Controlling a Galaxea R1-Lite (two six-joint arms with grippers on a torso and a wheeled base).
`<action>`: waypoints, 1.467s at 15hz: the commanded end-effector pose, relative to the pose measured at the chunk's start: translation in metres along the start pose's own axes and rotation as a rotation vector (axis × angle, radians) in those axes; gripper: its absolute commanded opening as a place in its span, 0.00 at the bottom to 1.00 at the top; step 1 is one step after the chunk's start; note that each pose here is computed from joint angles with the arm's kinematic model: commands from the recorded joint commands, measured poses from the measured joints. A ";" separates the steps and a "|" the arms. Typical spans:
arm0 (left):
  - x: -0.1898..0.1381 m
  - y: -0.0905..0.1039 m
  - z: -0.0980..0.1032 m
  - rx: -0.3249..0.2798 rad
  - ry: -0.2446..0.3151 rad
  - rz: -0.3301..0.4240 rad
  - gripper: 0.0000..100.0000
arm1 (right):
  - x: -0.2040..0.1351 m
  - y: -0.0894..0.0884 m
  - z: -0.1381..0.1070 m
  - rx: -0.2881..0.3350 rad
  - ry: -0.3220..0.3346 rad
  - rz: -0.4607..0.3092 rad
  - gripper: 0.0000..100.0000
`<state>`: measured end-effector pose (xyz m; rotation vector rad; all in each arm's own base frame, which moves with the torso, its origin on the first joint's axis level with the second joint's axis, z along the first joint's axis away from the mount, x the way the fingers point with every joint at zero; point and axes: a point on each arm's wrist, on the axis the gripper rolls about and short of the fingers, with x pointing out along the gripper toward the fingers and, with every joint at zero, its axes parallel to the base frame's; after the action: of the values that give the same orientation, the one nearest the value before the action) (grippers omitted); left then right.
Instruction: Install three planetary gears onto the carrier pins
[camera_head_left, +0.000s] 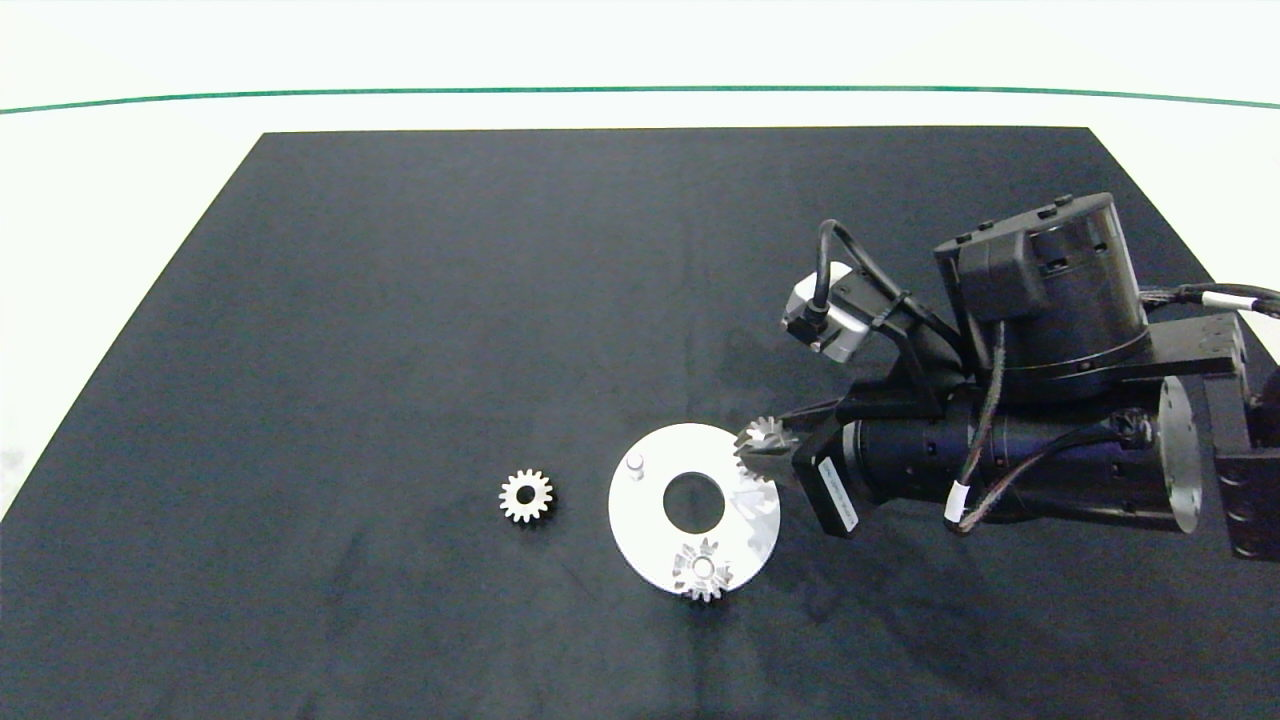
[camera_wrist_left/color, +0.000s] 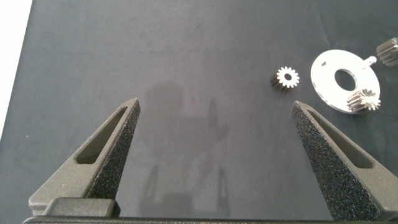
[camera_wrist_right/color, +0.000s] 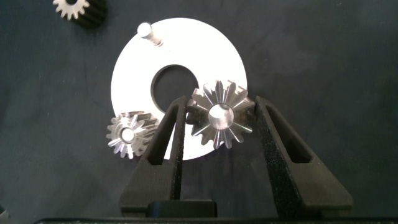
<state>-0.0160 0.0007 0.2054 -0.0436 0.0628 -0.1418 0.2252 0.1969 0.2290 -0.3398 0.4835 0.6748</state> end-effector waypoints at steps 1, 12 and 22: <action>0.000 0.000 0.001 0.000 0.000 -0.001 1.00 | 0.005 -0.001 0.003 0.001 0.001 -0.005 0.00; -0.001 0.000 0.002 0.000 -0.006 -0.001 1.00 | 0.019 0.000 0.004 0.002 0.030 -0.027 0.00; 0.000 0.000 0.003 0.000 -0.006 -0.001 1.00 | 0.020 -0.001 0.001 0.007 0.041 -0.028 0.00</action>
<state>-0.0163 0.0007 0.2082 -0.0458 0.0549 -0.1428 0.2396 0.2072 0.2202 -0.3515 0.5166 0.6407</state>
